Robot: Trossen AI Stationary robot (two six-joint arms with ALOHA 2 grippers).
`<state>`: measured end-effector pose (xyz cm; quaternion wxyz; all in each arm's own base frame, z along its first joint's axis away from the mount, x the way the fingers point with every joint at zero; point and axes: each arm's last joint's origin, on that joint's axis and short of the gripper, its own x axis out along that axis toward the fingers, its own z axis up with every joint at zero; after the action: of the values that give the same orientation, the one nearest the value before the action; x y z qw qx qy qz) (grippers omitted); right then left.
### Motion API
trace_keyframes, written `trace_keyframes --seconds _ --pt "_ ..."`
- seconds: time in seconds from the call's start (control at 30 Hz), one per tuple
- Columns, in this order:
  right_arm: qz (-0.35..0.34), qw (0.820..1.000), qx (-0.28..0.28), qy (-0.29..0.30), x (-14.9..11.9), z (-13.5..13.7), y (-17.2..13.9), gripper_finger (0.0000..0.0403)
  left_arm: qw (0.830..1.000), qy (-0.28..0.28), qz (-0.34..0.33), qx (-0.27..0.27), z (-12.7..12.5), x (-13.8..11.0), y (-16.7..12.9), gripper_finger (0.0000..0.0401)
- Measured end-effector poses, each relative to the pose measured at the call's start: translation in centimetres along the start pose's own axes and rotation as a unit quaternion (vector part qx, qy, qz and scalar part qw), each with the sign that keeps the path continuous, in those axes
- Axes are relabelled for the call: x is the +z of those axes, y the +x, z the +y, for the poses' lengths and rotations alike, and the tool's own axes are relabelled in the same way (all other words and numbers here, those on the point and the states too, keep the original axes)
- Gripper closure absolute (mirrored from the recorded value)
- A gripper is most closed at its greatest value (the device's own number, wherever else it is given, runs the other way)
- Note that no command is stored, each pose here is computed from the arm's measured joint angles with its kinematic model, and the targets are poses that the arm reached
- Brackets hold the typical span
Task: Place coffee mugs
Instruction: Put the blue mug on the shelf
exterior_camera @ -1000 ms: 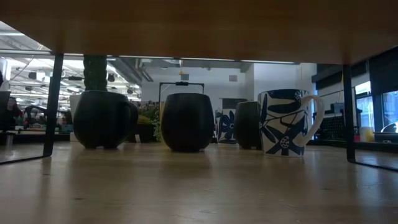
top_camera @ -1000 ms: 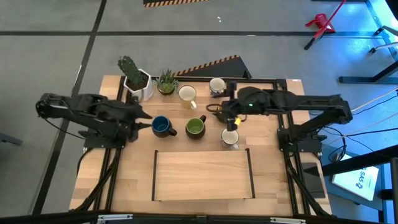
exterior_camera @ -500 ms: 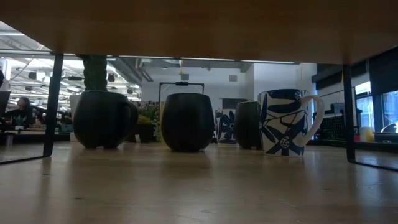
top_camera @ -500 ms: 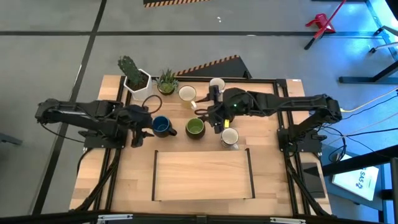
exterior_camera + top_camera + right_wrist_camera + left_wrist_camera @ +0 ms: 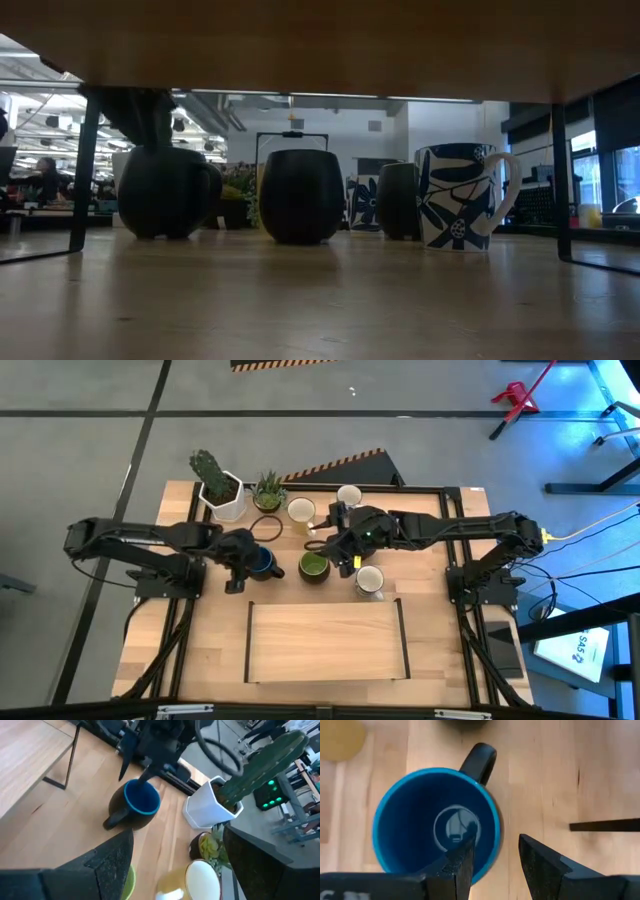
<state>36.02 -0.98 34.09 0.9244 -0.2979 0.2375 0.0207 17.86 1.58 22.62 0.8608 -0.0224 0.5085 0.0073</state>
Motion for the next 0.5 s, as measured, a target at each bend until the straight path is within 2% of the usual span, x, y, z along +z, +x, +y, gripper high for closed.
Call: trace_keyframes --seconds 0.33,0.43,0.5 --pt "0.0 1.0 0.0 0.0 0.0 0.0 0.1 0.0107 0.998 -0.006 0.069 0.006 0.8 0.2 2.7 0.0259" --pt "0.0 1.0 0.0 0.0 0.0 0.0 0.1 0.0107 0.996 -0.006 0.084 0.011 0.9 0.2 3.3 0.0278" --pt "0.0 1.0 0.0 0.0 0.0 0.0 0.1 0.0107 0.996 -0.007 0.085 0.015 0.9 0.2 3.3 0.0305"
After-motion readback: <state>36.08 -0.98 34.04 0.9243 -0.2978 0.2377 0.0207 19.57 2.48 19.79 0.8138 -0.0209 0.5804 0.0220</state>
